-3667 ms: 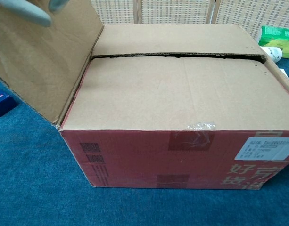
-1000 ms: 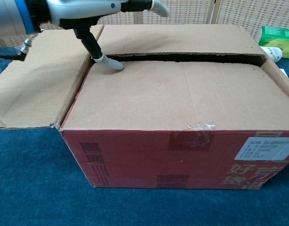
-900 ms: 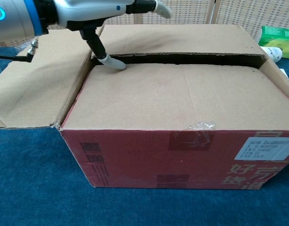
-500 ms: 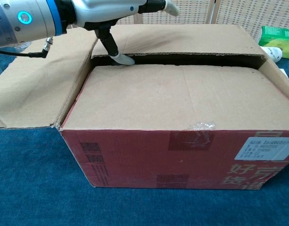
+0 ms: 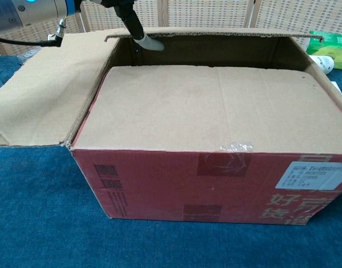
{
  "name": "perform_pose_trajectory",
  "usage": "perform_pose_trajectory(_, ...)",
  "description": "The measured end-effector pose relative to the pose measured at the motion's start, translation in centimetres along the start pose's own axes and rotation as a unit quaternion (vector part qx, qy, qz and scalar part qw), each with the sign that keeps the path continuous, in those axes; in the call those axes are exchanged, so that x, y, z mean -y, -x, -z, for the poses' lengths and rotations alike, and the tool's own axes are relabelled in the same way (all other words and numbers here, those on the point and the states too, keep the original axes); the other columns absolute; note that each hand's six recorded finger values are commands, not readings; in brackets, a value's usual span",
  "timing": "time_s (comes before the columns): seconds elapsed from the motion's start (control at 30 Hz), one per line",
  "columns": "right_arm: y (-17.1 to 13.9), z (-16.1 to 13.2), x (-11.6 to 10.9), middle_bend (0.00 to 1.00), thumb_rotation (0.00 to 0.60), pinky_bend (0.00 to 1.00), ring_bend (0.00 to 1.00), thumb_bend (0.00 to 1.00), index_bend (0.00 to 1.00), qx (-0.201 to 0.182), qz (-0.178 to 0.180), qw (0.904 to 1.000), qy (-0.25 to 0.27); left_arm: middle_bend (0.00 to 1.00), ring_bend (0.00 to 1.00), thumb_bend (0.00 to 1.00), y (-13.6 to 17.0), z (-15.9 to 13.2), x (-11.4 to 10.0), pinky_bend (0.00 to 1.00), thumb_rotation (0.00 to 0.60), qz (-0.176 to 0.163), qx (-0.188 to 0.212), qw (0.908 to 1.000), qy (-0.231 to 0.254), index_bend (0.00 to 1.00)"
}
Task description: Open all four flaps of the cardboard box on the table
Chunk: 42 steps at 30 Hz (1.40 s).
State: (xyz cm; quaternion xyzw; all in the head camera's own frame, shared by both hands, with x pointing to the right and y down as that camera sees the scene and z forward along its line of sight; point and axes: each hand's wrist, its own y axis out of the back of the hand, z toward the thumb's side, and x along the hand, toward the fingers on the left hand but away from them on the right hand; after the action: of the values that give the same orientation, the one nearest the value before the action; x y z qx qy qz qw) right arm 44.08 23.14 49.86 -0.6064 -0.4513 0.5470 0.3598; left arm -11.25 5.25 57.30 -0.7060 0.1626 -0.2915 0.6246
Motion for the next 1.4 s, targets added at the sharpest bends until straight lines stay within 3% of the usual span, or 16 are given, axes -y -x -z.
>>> perform_pose_trajectory(0.27, 0.1, 0.1, 0.1, 0.00, 0.260, 0.00, 0.00, 0.56, 0.00, 0.002, -0.004, 1.0000, 0.001, 0.00, 0.00, 0.53, -0.8, 1.3, -1.1, 0.00, 0.600, -0.015, -0.014, 0.9994, -0.028, 0.02)
perform_pose_trajectory(0.93, 0.3, 0.3, 0.6, 0.00, 0.265, 0.00, 0.00, 0.56, 0.00, 0.005, -0.014, 0.9999, -0.001, 0.00, 0.00, 0.53, -5.4, 4.5, -4.8, 0.00, 0.600, -0.073, -0.063, 0.9907, -0.096, 0.02)
perform_pose_trajectory(1.17, 0.4, 0.4, 0.8, 0.00, 0.267, 0.00, 0.00, 0.56, 0.00, 0.007, -0.018, 0.9998, -0.002, 0.00, 0.00, 0.53, -8.1, 5.5, -4.9, 0.00, 0.600, -0.078, -0.082, 0.9872, -0.113, 0.02)
perform_pose_trajectory(1.4, 0.5, 0.7, 0.8, 0.00, 0.267, 0.00, 0.00, 0.56, 0.00, 0.011, -0.019, 0.9998, -0.001, 0.00, 0.00, 0.53, -9.9, 6.0, -3.8, 0.01, 0.600, -0.068, -0.097, 0.9865, -0.113, 0.02)
